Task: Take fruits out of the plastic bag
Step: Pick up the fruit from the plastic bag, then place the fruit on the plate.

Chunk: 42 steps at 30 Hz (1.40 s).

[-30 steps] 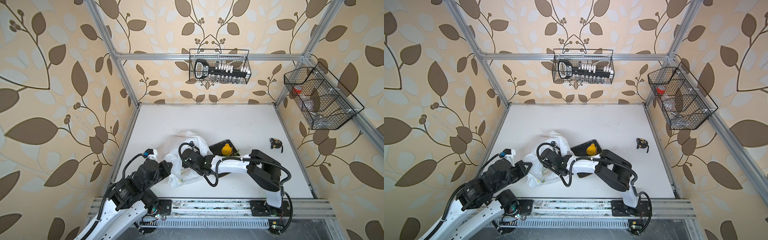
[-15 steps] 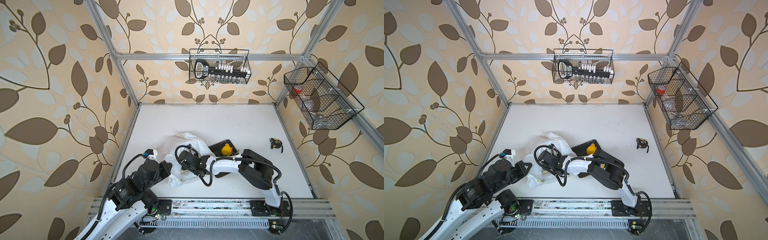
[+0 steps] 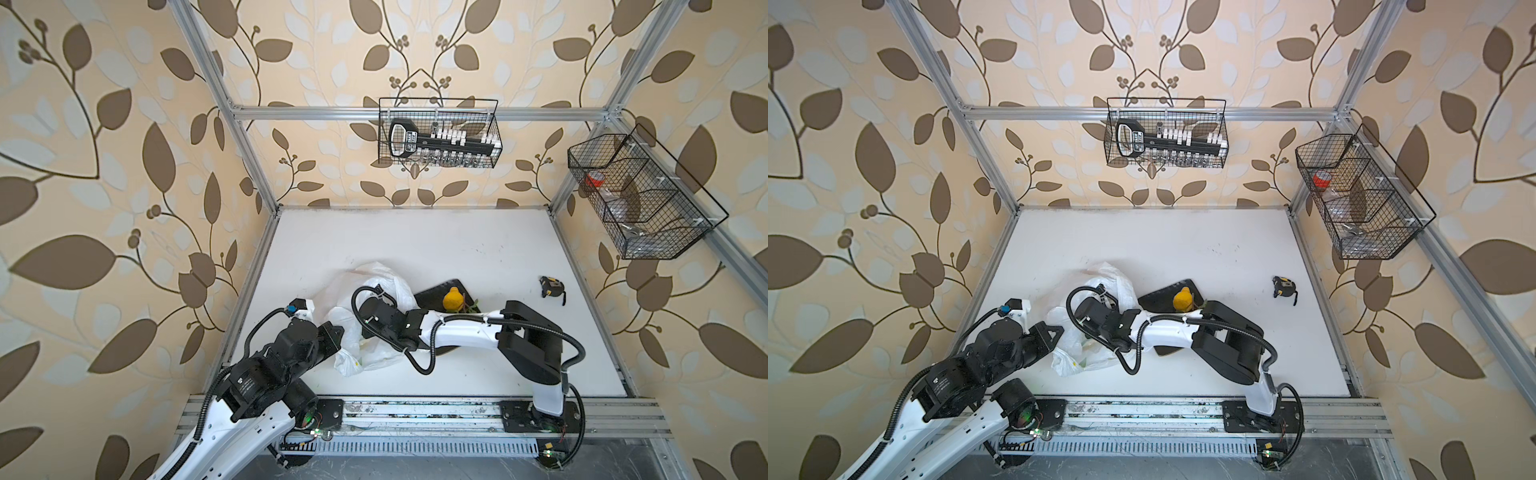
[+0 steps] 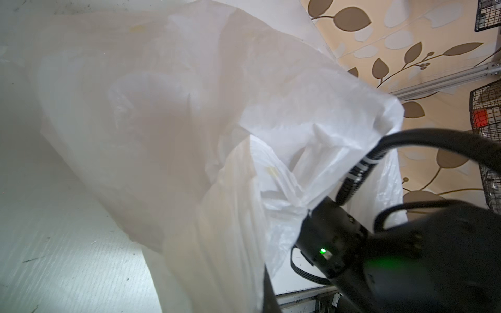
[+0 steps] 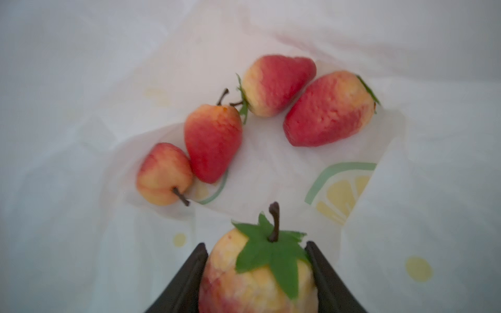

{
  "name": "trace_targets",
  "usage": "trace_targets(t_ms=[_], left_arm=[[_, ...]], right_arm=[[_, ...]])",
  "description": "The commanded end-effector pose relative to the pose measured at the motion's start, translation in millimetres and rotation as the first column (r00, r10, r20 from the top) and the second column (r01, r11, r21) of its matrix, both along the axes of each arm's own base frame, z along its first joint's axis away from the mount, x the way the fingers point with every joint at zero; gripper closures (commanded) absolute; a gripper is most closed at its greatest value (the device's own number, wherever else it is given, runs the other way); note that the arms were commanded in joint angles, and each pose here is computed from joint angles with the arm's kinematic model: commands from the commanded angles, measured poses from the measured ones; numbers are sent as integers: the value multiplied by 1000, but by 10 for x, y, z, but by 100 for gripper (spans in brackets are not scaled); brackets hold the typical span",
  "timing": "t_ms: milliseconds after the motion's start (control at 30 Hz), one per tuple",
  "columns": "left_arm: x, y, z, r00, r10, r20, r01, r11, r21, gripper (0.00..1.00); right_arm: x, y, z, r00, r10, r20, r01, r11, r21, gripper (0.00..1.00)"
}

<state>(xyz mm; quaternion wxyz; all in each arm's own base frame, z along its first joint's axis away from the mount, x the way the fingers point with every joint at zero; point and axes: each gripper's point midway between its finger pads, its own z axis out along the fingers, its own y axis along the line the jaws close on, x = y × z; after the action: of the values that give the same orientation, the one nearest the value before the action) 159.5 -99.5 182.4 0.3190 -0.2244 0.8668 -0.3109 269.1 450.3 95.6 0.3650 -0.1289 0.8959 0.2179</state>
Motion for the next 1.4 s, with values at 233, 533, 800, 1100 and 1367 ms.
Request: trace_targets(t_ms=[233,533,800,1100,1367], left_arm=[[86,97,256,994,76,81,-74,997,-30,100],[205,43,497,984,85,155,-76,995,-64,100],[315,52,658,978,95,186,-94,995,-12,100],[466,127,562,966,211,149,-213,977,-3,100],[395,127,433,976,189,109,-192,981,18,100]], right_arm=[[-535,43,248,950,306,-57,-302,951,63,55],[-582,-374,-275,946,306,-104,-320,930,-183,56],[-740,-495,-146,920,382,-83,-391,904,-172,57],[-970,-623,566,869,489,73,-487,872,-46,57],[-1137,-800,1480,836,484,261,-528,838,137,57]])
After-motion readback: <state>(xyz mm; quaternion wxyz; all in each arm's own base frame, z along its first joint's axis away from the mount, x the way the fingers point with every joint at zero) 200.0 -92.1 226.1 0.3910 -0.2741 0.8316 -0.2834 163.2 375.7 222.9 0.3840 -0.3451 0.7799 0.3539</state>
